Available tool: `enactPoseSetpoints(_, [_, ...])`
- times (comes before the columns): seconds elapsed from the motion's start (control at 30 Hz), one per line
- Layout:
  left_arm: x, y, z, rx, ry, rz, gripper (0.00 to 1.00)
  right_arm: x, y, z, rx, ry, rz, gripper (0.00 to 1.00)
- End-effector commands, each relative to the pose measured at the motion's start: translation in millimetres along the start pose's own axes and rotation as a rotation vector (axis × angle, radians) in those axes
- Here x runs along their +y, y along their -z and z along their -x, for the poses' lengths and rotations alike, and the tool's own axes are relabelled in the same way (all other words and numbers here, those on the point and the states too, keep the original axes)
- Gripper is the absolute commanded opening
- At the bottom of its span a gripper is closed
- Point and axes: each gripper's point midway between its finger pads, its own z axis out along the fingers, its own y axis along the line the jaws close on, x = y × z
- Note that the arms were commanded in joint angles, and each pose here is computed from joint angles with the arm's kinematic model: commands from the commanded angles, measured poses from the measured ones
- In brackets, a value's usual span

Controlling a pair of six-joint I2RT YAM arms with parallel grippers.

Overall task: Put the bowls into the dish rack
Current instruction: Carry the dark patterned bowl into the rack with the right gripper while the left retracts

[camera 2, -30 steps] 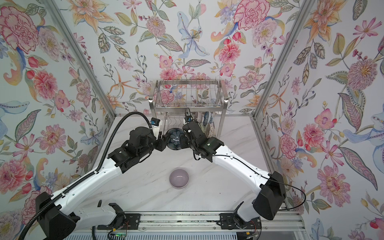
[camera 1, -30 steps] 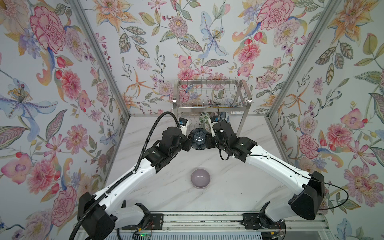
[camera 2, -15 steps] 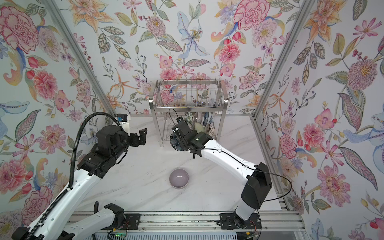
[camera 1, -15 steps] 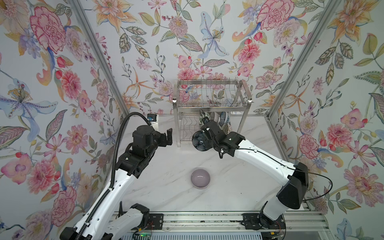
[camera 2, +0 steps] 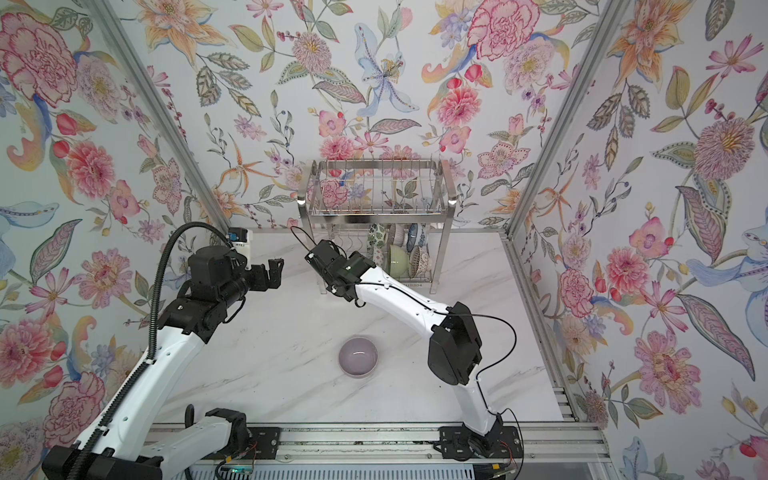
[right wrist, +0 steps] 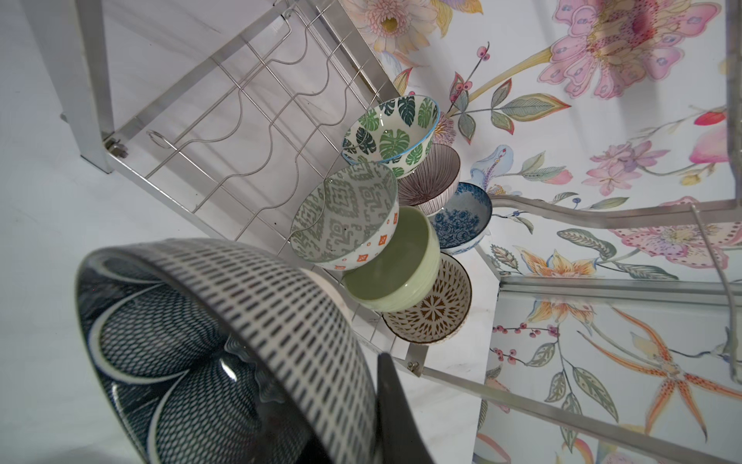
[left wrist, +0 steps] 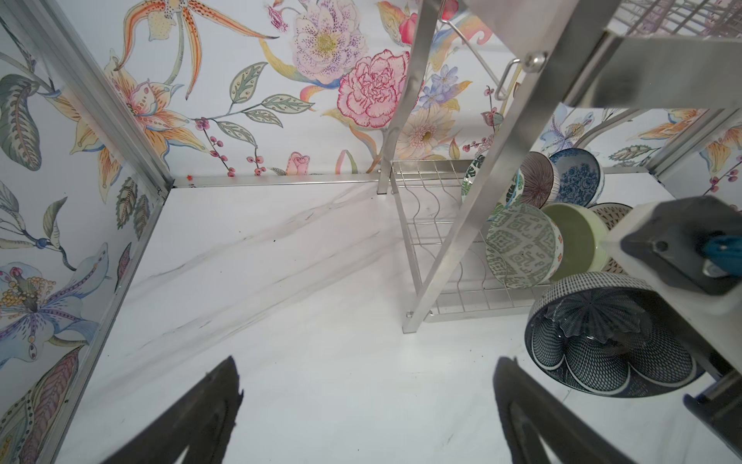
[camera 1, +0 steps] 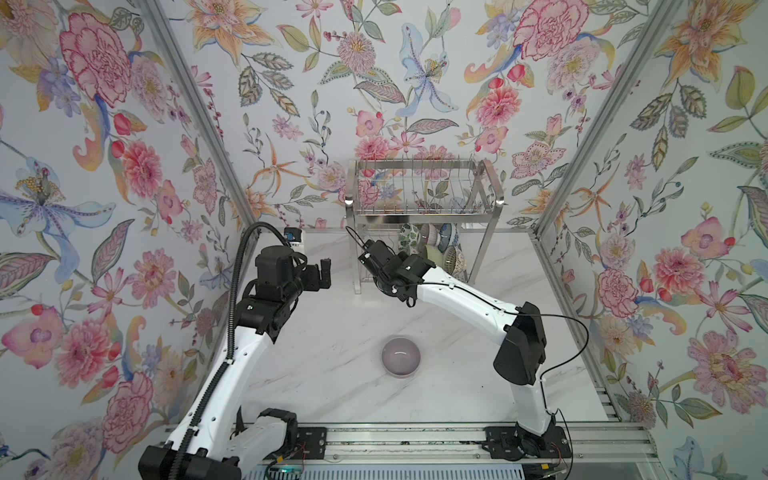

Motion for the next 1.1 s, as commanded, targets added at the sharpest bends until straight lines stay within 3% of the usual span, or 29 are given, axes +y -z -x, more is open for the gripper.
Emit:
enactPoseSetpoints(0.0, [-1,3,13,-0.014,-0.033,-0.037,0.99,-20,-1,2,0.024,-0.012,-0.060,0.00])
enactPoseSetpoints(1.07, [6,-12,11,-0.005,-0.014,-0.062,0.99,-21,-80,22,0.058,-0.159,-0.025,0.00])
